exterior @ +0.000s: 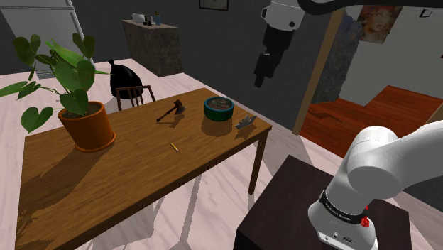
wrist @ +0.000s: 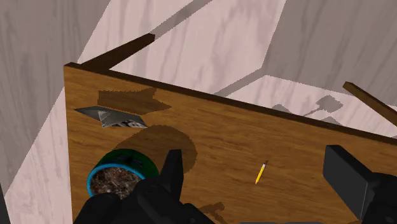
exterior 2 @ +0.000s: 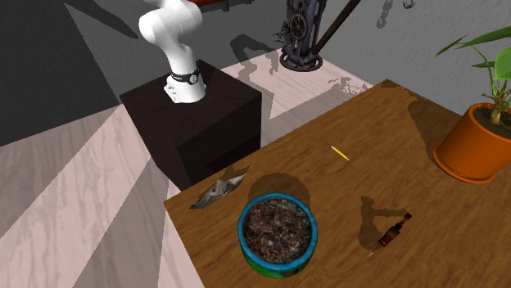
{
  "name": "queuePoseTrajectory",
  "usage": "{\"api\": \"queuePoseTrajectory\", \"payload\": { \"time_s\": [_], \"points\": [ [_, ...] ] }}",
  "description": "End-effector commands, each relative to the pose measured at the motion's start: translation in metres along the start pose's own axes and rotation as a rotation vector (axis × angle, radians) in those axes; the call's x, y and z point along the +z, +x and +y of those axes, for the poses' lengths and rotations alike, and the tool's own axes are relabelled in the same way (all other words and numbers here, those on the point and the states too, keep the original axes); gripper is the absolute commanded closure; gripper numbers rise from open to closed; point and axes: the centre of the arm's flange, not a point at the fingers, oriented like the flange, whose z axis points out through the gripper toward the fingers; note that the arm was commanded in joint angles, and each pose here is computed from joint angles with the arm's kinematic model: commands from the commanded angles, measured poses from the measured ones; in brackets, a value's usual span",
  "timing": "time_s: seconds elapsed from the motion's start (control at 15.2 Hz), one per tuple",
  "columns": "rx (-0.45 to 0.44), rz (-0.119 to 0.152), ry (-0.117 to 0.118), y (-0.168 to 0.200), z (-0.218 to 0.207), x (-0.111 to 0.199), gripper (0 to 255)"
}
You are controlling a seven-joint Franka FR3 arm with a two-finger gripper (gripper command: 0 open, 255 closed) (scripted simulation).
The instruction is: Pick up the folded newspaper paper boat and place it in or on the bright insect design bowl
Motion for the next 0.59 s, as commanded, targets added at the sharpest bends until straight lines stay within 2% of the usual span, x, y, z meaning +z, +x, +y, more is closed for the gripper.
{"api": "queuePoseTrajectory", "payload": {
  "time_s": [0.0, 0.53],
  "points": [
    [0.0, 0.0, 0.0, 0.0, 0.0, 0.0, 0],
    [-0.221, 0.008, -0.031, -0.01, 0.06, 0.083, 0]
  ]
}}
